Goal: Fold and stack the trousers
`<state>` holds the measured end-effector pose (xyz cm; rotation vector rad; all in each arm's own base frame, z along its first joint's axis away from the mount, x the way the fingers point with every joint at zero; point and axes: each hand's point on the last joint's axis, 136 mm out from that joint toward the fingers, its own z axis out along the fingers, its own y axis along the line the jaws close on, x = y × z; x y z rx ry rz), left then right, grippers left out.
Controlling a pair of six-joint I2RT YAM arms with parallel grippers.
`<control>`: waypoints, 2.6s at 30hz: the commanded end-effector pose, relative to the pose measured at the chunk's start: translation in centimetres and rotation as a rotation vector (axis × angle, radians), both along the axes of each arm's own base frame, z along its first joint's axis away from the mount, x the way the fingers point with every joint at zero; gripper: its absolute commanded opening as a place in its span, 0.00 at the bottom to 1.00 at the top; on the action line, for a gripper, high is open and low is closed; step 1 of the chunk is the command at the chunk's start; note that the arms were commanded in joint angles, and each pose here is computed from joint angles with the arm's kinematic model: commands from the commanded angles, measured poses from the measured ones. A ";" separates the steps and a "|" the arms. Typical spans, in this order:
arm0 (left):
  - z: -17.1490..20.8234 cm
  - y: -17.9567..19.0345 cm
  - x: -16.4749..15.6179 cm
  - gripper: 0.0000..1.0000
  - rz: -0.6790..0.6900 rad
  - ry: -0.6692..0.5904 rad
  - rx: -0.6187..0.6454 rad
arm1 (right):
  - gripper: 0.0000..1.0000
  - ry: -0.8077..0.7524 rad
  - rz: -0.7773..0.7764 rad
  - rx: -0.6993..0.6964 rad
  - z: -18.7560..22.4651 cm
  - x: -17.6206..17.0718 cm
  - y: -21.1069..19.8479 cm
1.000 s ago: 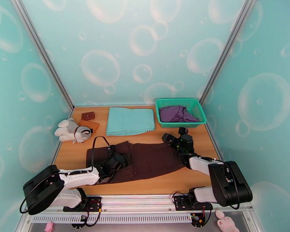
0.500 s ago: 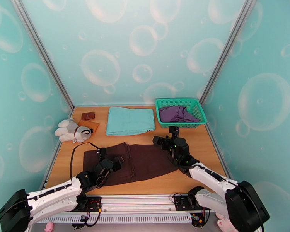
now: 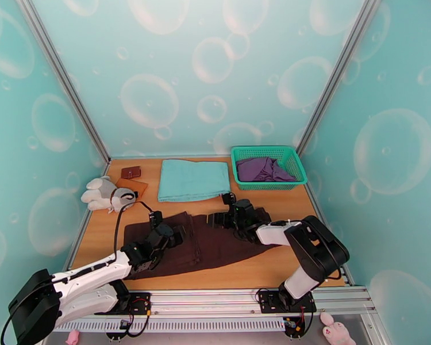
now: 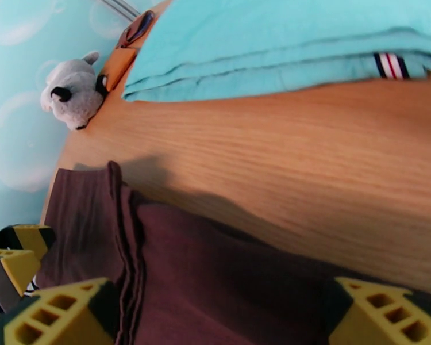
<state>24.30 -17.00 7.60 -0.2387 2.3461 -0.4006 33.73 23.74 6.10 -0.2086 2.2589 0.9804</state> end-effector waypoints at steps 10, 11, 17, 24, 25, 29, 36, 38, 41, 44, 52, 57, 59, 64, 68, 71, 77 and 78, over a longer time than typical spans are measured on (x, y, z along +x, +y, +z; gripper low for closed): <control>-0.8 -0.9 0.2 0.99 -0.023 0.048 -0.001 | 0.99 0.154 -0.317 -0.034 -3.5 3.1 -9.4; -1.2 -0.5 0.1 0.99 -0.004 0.072 0.015 | 0.99 0.140 -0.336 -0.062 -3.3 3.2 -9.9; -3.1 -1.2 -1.6 0.99 -0.054 0.177 0.033 | 0.99 0.100 -0.437 -0.158 -2.6 3.4 -12.7; -4.3 6.2 -5.0 0.99 0.306 0.339 0.281 | 0.99 0.139 -0.470 -0.157 -3.7 3.5 -13.6; -5.1 6.4 -5.2 0.99 0.308 0.359 0.286 | 0.99 0.139 -0.471 -0.153 -3.7 3.6 -13.6; -8.0 6.3 -5.7 0.99 0.293 0.415 0.269 | 0.99 0.136 -0.479 -0.156 -3.6 3.6 -13.8; -4.6 9.0 -5.0 0.99 0.449 0.310 0.289 | 0.99 0.109 -0.512 -0.149 -2.6 3.5 -14.8; -2.7 8.1 -3.8 0.99 0.417 0.249 0.245 | 0.99 0.094 -0.519 -0.145 -2.2 3.5 -15.0; 0.7 3.8 -0.9 0.99 0.208 0.113 0.123 | 0.99 0.050 -0.517 -0.111 -1.0 3.5 -14.7; 4.0 0.8 1.6 0.99 0.036 -0.041 0.046 | 0.99 0.000 -0.498 -0.066 0.4 3.6 -14.2; 4.3 0.4 10.4 0.99 -0.032 -0.102 0.029 | 0.99 0.021 -0.457 -0.038 0.0 3.5 -13.2; 1.9 0.3 13.8 0.99 -0.020 -0.072 0.058 | 0.99 0.022 -0.454 -0.033 0.0 3.4 -13.2; 0.4 1.4 14.2 0.99 0.048 -0.022 0.062 | 0.99 0.019 -0.455 -0.028 0.2 3.5 -13.3; -3.1 3.7 14.6 0.99 0.135 0.047 0.030 | 0.99 0.015 -0.453 -0.017 0.5 3.5 -13.3; -5.4 4.3 14.7 0.99 0.132 0.092 0.012 | 0.99 0.018 -0.454 -0.021 0.4 3.5 -13.4; -6.6 3.8 14.2 0.99 0.096 0.126 0.009 | 0.99 0.021 -0.457 -0.022 0.3 3.4 -13.4; -3.8 3.4 12.8 0.99 0.048 0.068 0.010 | 0.99 0.001 -0.467 -0.032 0.7 3.4 -13.7; -2.7 3.5 12.4 0.99 0.051 0.041 0.042 | 0.99 -0.013 -0.472 -0.034 1.1 3.4 -13.8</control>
